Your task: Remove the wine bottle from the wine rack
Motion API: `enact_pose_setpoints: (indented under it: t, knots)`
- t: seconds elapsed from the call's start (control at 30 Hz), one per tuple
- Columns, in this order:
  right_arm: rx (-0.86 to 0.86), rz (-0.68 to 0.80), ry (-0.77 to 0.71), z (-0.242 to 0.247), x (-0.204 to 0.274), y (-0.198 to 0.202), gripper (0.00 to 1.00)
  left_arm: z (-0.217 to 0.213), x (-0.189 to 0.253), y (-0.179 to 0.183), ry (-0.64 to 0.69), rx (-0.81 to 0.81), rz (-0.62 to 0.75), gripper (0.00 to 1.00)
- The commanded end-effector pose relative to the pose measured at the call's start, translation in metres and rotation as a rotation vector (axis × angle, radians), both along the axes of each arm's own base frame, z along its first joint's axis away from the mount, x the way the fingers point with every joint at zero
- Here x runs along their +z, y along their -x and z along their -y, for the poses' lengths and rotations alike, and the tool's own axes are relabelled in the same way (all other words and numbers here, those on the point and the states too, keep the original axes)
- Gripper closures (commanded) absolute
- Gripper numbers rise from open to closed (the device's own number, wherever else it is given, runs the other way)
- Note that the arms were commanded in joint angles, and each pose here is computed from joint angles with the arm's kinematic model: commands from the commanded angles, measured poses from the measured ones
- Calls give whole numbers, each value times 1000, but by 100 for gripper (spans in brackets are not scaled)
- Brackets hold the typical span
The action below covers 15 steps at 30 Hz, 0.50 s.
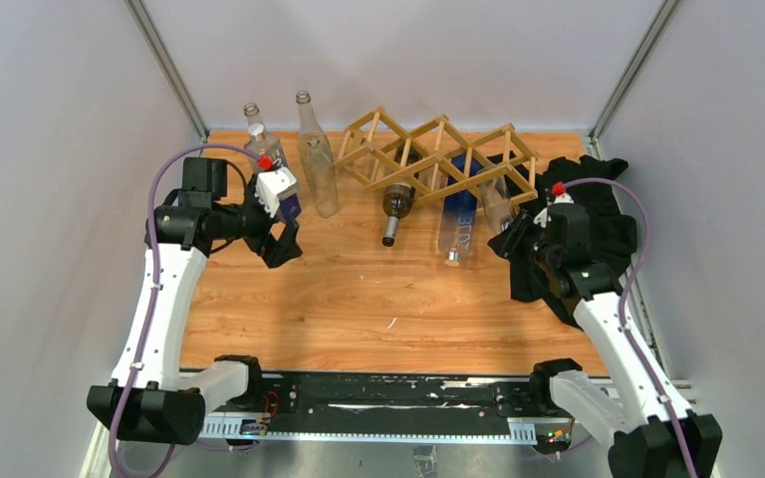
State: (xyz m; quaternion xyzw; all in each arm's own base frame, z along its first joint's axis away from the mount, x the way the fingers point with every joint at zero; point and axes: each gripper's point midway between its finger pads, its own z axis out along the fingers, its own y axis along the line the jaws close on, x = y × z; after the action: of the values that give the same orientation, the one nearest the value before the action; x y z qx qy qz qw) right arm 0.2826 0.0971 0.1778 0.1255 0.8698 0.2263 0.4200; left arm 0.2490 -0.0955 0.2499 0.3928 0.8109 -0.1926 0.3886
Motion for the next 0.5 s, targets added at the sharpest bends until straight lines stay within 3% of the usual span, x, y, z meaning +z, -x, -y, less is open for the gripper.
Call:
enact_pose_setpoints:
  t: [0.0, 0.47]
  knots:
    - [52, 9, -62, -9, 13, 25, 100, 2, 10, -1, -27, -25, 42, 0]
    - [72, 45, -69, -6, 57, 61, 100, 14, 19, 4, -43, -76, 78, 0]
